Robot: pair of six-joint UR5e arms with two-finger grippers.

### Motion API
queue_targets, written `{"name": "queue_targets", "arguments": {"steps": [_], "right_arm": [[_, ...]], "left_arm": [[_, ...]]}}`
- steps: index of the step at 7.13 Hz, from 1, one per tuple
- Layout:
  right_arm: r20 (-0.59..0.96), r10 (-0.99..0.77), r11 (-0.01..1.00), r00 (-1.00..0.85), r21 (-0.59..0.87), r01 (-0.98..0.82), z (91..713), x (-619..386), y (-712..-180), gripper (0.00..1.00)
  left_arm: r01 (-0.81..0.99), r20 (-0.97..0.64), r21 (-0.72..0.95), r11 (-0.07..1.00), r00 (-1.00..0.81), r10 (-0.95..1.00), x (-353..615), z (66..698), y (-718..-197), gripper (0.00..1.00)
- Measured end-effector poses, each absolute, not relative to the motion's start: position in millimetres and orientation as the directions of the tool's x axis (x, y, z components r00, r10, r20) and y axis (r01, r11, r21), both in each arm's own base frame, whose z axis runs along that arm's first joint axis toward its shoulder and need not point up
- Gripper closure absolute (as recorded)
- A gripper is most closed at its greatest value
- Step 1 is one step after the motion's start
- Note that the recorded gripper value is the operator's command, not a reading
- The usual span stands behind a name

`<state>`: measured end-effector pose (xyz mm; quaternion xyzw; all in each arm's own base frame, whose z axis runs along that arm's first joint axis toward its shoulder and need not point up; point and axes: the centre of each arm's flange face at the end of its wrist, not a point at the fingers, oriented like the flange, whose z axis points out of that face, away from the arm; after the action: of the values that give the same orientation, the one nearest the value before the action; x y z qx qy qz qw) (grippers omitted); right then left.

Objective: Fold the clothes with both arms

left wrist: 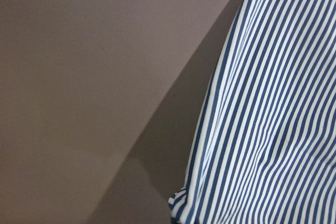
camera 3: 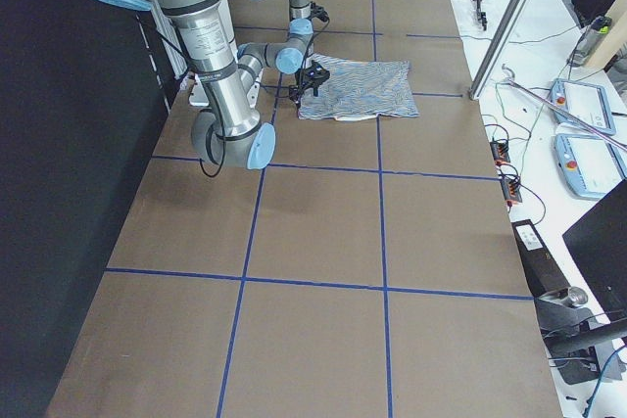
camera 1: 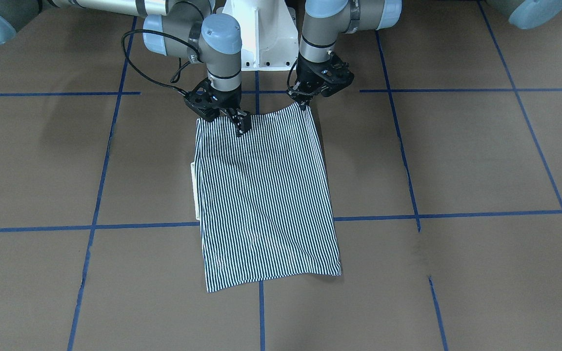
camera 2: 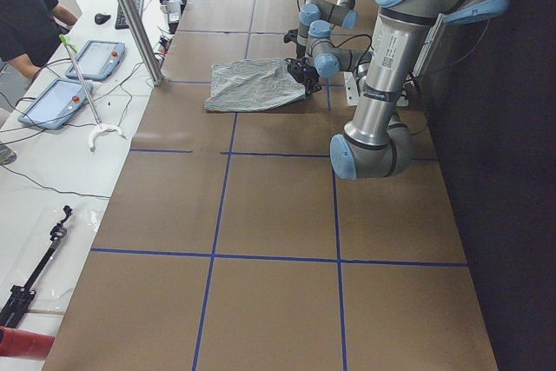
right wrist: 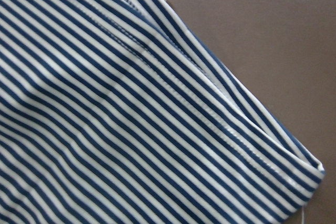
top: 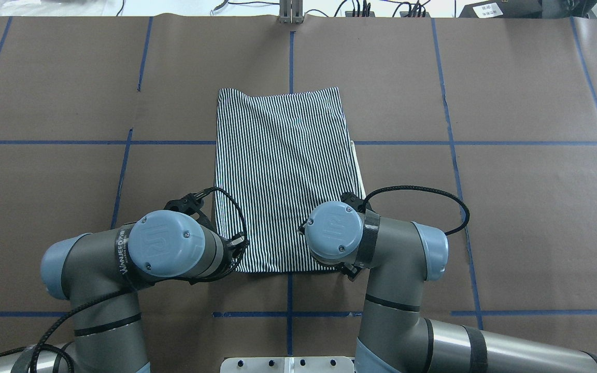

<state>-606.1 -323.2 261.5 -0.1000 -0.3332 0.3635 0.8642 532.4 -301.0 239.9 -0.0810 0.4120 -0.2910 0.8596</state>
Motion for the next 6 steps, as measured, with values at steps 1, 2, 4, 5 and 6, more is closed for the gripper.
{"name": "queue_targets", "arguments": {"steps": [1,2,4,5,6], "right_arm": [[0.501,0.695,0.716,0.517,-0.414,-0.562,264.0,-606.0,-323.2,0.07],[0.499,0.695,0.716,0.518,-0.413,-0.563,265.2,-606.2,-323.1,0.58],[0.495,0.699,0.712,0.516,-0.415,-0.566,265.9,-607.3,-320.9,1.00],[0.496,0.697,0.714,0.518,-0.414,-0.564,265.0,-608.0,-318.9,1.00],[0.496,0.695,0.716,0.520,-0.415,-0.562,264.6,-608.5,-317.9,1.00]], "left_arm": [[0.434,-0.662,-0.379,0.818,0.491,-0.567,532.4,239.7,-301.1,1.00],[0.434,-0.662,-0.379,0.817,0.491,-0.567,532.4,239.7,-301.1,1.00],[0.434,-0.663,-0.379,0.818,0.490,-0.567,532.4,239.0,-301.2,1.00],[0.434,-0.663,-0.379,0.818,0.489,-0.567,532.5,238.8,-301.2,1.00],[0.434,-0.663,-0.379,0.818,0.489,-0.567,532.5,238.7,-301.2,1.00]]}}
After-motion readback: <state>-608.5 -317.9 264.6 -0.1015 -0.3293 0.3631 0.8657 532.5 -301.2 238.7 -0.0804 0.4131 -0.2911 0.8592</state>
